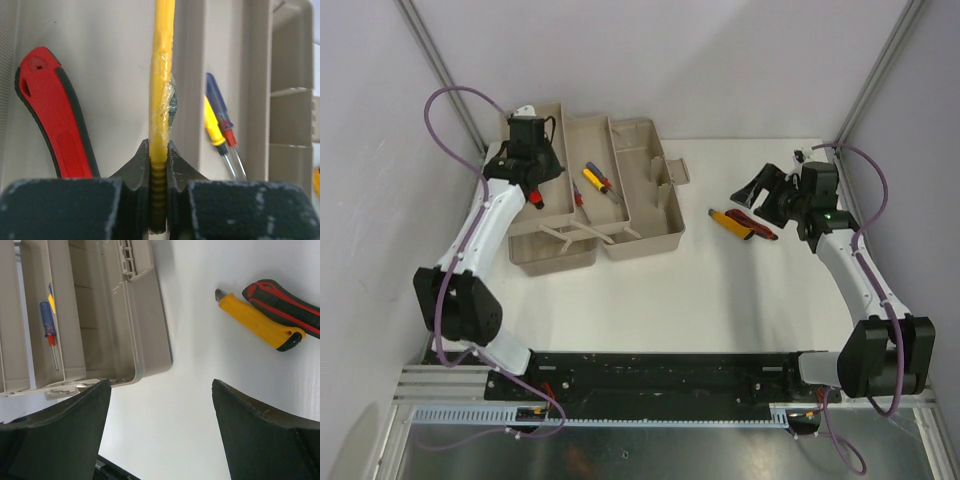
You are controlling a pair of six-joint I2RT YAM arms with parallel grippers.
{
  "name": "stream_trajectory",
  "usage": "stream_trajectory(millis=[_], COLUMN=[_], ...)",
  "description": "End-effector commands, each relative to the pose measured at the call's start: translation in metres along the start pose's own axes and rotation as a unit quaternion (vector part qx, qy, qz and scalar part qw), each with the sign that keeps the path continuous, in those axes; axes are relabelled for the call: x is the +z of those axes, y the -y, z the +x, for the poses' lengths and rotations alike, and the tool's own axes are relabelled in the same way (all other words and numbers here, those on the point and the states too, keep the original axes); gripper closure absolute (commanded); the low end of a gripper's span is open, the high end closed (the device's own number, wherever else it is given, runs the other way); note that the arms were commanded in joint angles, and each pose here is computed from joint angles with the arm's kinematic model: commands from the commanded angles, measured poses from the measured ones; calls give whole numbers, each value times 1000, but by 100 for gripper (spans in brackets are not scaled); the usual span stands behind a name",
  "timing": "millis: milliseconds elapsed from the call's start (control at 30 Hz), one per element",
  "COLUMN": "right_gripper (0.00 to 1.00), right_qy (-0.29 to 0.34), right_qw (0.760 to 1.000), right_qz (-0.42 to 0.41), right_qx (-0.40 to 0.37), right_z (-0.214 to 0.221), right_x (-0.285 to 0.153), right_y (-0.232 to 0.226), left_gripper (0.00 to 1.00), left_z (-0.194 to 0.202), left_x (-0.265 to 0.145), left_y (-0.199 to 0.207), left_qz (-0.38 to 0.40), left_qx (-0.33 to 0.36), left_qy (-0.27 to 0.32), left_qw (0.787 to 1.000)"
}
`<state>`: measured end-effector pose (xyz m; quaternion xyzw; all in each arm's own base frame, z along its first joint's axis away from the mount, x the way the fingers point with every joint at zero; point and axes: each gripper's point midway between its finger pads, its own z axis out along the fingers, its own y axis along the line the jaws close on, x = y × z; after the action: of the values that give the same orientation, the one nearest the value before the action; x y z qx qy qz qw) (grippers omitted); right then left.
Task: Pack the tool kit
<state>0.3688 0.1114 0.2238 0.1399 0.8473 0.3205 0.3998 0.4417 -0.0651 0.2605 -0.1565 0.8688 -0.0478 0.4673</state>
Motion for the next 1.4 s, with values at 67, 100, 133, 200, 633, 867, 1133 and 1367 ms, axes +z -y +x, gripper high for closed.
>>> stream_trajectory(millis=[67,100,133,200,633,867,1133,1367], right_gripper=[14,14,14,15,16,18,22,28], right_qy=[20,19,16,7,4,4,-71,-125], right_qw=[999,998,997,995,989,992,984,978], right_qz=[44,59,74,100,144,121,117,138], right_qx=[-4,0,3,12,13,-34,-110,-89], right_z=[-16,-15,-14,-10,-13,-25,2,41], right_x=[10,13,15,21,66,105,135,139], right_y=[19,28,37,55,110,121,126,124], left_gripper=[93,91,88,78,25,13,11,11], left_z=[-13,-10,-6,-1,-32,-66,-70,-59], left_x=[24,27,29,31,-16,-58,-78,-78], left_y=[-8,-8,-8,-9,-12,-7,15,15], left_qz=[-2,-1,-1,0,7,32,98,106], left_qx=[1,-1,-2,-2,-4,6,20,18], left_qy=[-8,-14,-19,-26,31,87,87,75], left_qw=[1000,1000,1000,1000,999,996,991,991])
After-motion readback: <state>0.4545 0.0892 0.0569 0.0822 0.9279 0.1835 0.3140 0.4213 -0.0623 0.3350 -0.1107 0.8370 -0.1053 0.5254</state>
